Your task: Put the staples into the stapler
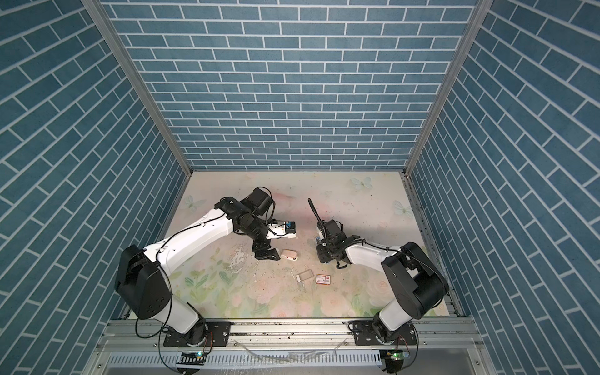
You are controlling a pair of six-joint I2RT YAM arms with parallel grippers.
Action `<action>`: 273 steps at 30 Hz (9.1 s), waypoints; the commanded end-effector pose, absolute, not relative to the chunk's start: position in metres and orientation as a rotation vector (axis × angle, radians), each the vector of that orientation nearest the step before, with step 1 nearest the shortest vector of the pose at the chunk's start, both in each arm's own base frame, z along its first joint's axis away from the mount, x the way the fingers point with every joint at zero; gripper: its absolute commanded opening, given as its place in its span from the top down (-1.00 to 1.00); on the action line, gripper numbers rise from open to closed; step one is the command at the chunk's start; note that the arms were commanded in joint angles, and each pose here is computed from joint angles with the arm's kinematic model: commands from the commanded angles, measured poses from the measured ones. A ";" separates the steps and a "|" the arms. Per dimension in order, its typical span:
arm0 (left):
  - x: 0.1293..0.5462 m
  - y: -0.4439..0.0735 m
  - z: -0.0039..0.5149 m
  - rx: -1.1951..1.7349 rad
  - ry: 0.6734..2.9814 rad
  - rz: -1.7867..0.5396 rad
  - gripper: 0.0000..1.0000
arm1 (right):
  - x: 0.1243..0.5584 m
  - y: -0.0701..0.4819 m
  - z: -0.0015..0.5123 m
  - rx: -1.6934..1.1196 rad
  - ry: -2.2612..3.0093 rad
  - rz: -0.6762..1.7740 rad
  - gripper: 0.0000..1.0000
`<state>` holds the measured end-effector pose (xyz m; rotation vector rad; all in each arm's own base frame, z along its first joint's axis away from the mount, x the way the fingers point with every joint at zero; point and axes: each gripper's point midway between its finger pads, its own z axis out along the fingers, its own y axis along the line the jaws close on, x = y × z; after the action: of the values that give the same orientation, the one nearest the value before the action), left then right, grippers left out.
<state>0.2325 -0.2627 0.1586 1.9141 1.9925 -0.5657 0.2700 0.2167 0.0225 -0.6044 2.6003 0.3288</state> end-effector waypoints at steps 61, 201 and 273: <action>0.239 -0.287 0.147 1.919 1.992 -0.666 -0.79 | 0.231 0.200 0.013 -0.284 2.740 0.385 0.57; 0.260 -0.372 0.036 2.063 1.961 -0.337 0.27 | 0.276 0.162 0.039 0.133 2.666 0.860 0.71; 0.270 -0.389 0.049 2.035 1.970 -0.357 0.62 | 0.255 0.164 0.006 0.123 2.781 0.896 1.00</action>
<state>0.2699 -0.3796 0.0521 2.0310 1.9811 -0.3335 0.2768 0.1675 0.0228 0.1254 2.6931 0.9064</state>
